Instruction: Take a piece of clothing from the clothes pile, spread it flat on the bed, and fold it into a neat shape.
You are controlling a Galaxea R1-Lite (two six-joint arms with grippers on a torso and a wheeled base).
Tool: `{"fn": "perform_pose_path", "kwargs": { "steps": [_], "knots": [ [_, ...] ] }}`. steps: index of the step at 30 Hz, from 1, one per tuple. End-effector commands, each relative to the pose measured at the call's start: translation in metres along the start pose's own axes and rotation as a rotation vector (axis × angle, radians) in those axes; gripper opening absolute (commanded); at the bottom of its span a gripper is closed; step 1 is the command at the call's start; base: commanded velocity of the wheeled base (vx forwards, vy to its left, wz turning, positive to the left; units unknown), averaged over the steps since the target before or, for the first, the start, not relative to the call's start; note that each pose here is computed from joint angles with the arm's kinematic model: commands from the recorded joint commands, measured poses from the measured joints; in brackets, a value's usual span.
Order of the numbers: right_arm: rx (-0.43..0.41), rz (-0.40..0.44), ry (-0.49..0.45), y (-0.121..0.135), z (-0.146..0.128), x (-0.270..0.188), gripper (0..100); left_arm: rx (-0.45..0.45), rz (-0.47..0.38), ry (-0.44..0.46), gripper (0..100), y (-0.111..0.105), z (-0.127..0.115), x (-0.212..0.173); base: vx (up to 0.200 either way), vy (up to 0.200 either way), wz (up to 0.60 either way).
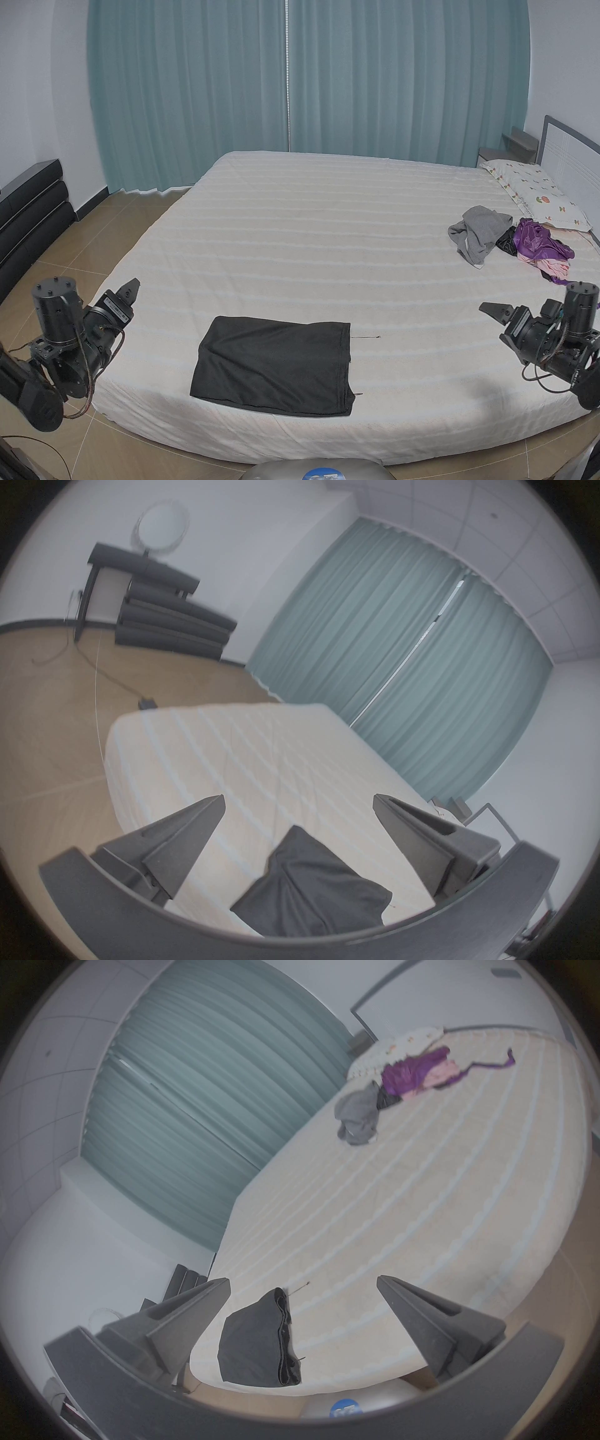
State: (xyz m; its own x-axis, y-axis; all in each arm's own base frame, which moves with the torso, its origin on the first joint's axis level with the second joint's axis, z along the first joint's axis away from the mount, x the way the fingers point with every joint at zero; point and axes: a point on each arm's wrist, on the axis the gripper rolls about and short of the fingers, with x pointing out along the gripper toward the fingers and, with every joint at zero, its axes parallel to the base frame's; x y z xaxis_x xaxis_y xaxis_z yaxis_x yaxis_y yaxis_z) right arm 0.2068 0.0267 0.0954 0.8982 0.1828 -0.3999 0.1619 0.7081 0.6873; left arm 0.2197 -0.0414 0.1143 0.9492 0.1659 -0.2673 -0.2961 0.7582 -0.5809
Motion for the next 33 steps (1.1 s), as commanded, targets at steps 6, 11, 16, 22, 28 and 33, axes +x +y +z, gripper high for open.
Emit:
{"fn": "perform_pose_path", "kwargs": {
  "steps": [6,11,16,22,28,33],
  "knots": [
    [-0.269,0.125,-0.231,0.012,0.0,-0.128,100,0.159,-0.048,-0.289,100,-0.013,0.034,-0.106,0.0,0.0,0.0],
    [-0.388,0.085,-0.25,0.001,-0.012,-0.154,100,0.175,0.016,-0.36,100,0.001,0.042,-0.121,0.0,0.0,0.0],
    [-0.528,0.072,-0.294,-0.012,-0.027,-0.182,100,0.253,0.118,-0.43,100,0.029,0.047,-0.142,0.0,0.0,0.0],
    [-0.573,0.071,-0.293,-0.024,-0.039,-0.193,100,0.225,0.235,-0.593,100,0.046,0.063,-0.163,0.0,0.0,0.0],
    [-0.674,0.071,-0.405,-0.028,-0.046,-0.207,100,0.238,0.277,-0.73,100,0.06,0.067,-0.195,0.0,0.0,0.0],
    [-0.724,0.058,-0.465,-0.032,-0.052,-0.216,100,0.281,0.358,-0.808,100,0.071,0.064,-0.216,0.0,0.0,0.0]
  ]
}}
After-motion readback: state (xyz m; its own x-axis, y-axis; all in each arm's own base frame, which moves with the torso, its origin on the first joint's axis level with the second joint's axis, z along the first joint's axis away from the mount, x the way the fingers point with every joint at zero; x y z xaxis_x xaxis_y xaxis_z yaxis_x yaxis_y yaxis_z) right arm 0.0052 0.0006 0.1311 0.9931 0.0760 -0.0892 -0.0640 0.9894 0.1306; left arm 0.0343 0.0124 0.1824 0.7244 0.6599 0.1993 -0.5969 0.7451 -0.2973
